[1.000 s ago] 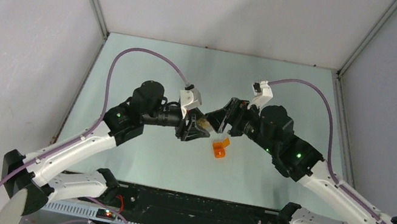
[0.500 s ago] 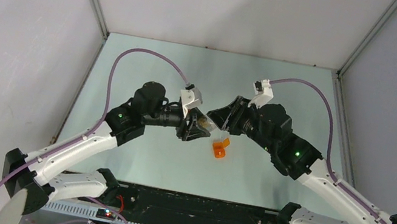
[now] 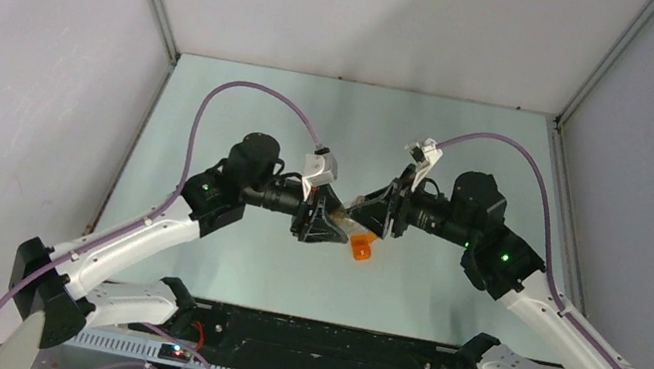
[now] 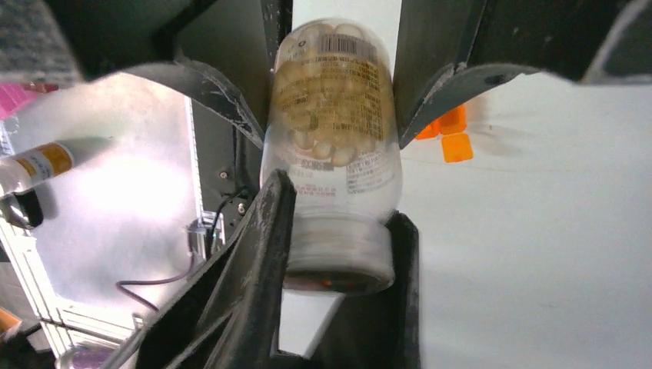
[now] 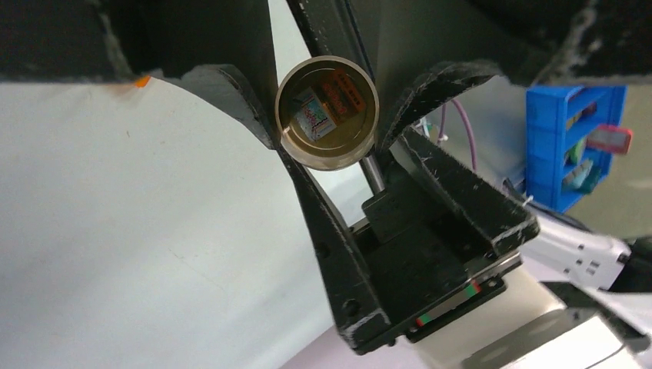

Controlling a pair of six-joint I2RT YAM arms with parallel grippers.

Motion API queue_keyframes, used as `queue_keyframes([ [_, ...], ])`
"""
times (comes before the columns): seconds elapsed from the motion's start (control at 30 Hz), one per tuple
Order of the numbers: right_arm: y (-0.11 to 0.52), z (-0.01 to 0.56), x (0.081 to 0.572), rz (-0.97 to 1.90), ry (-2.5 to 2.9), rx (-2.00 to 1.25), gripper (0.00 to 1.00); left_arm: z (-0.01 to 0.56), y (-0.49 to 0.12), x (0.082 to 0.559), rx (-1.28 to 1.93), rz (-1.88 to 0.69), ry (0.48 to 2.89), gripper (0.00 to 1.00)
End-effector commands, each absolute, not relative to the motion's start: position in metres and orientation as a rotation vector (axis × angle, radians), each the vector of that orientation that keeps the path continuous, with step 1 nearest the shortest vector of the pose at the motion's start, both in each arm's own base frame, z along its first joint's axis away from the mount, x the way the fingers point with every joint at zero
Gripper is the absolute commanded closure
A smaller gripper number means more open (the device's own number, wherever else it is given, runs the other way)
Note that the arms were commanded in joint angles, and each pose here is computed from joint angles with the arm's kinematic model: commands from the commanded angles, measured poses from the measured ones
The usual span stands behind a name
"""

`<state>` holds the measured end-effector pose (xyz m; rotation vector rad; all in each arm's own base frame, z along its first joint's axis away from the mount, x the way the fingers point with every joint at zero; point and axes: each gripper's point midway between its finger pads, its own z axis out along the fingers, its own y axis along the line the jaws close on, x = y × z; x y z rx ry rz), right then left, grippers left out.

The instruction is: Sort the pills into containers

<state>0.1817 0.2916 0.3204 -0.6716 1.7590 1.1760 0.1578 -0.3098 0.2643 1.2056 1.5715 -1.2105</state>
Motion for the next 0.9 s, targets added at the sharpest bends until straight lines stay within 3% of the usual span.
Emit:
queue_keyframes([
  [0.0,0.29,0.346,0.171,1.207,1.582,-0.802,0.31,0.291,-0.311,0.13,1.296,-1.344,1.445,1.0],
  [0.07,0.284,0.347,0.187,1.151,1.638,-0.649,0.04,0.29,-0.311,0.139,1.26,-1.295,1.463,1.0],
  [0.3,0.27,0.367,0.21,1.157,1.712,-0.199,0.03,0.29,-0.307,0.169,1.106,-1.134,1.514,1.0],
  [0.53,0.281,0.334,0.216,1.104,1.903,0.008,0.33,0.292,-0.303,0.187,1.014,-1.055,1.54,1.0],
  [0.87,0.295,0.344,0.21,1.158,1.852,-0.117,0.8,0.287,-0.307,0.185,0.997,-1.095,1.559,1.0],
])
